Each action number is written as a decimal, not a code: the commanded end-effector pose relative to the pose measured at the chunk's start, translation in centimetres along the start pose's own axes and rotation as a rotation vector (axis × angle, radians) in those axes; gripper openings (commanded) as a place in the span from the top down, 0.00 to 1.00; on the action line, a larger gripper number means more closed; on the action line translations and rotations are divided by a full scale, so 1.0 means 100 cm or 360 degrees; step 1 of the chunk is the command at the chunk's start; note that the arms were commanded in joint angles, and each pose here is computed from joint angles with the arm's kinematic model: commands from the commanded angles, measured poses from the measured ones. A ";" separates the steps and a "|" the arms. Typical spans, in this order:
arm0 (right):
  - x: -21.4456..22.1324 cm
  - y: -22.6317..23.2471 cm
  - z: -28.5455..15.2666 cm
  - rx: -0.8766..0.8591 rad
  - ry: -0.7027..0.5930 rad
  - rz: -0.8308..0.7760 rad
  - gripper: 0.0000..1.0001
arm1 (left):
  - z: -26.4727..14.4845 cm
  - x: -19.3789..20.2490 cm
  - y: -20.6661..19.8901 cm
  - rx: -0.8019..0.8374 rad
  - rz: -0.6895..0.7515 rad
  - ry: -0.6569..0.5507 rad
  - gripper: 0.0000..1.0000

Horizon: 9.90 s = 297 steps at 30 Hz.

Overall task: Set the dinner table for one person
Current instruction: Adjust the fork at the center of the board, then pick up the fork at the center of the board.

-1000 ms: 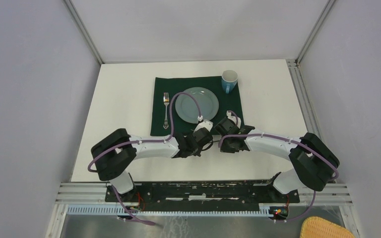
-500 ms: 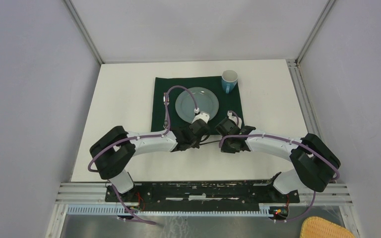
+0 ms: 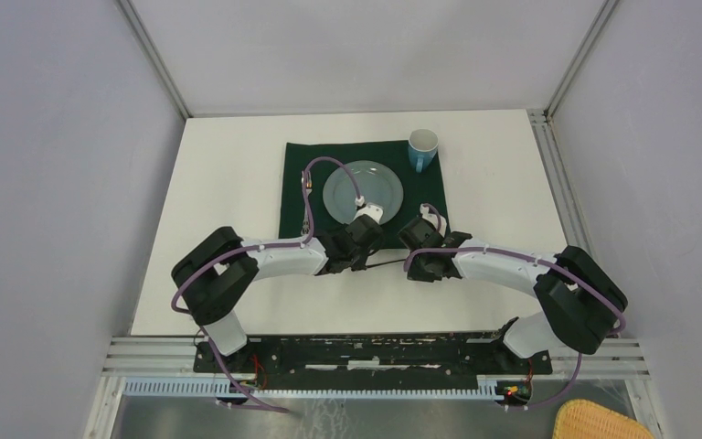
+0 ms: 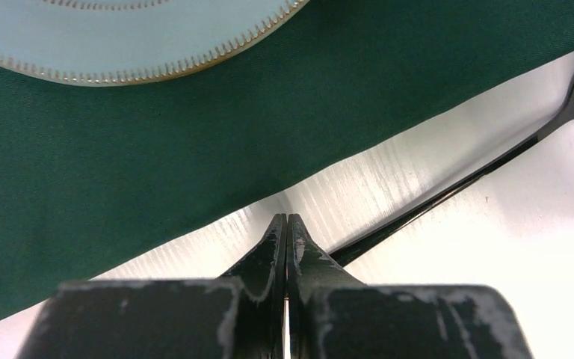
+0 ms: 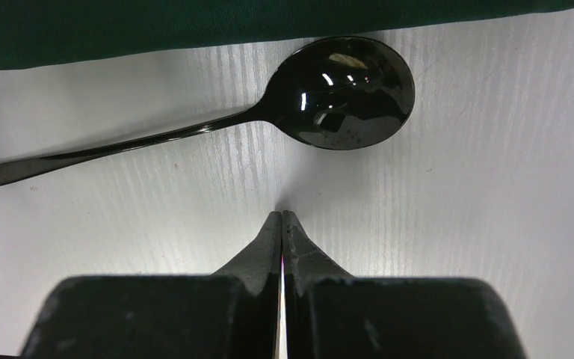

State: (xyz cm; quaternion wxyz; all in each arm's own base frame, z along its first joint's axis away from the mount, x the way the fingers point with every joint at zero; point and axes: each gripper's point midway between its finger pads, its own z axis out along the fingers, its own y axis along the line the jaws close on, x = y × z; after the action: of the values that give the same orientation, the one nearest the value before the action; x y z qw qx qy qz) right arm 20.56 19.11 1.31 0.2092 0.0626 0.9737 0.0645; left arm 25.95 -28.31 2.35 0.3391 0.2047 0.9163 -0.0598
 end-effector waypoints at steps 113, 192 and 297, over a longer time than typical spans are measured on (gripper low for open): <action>-0.006 -0.020 -0.004 0.0032 -0.0043 0.0096 1.00 | -0.042 0.024 -0.053 0.0300 -0.0001 0.0161 0.98; -0.014 0.004 0.021 -0.0006 0.0015 0.0070 1.00 | -0.050 0.031 -0.140 0.0602 -0.0141 0.0317 0.98; 0.032 0.048 -0.007 0.0446 -0.0504 0.0423 0.72 | -0.132 -0.053 0.045 0.0384 -0.0474 -0.0116 0.71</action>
State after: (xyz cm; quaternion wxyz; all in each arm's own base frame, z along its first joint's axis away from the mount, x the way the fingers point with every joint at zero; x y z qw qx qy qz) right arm 17.78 24.16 1.67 0.3323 0.2170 0.9159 -0.0601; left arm 23.18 -23.04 15.17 0.3156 0.0924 0.9152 -0.2331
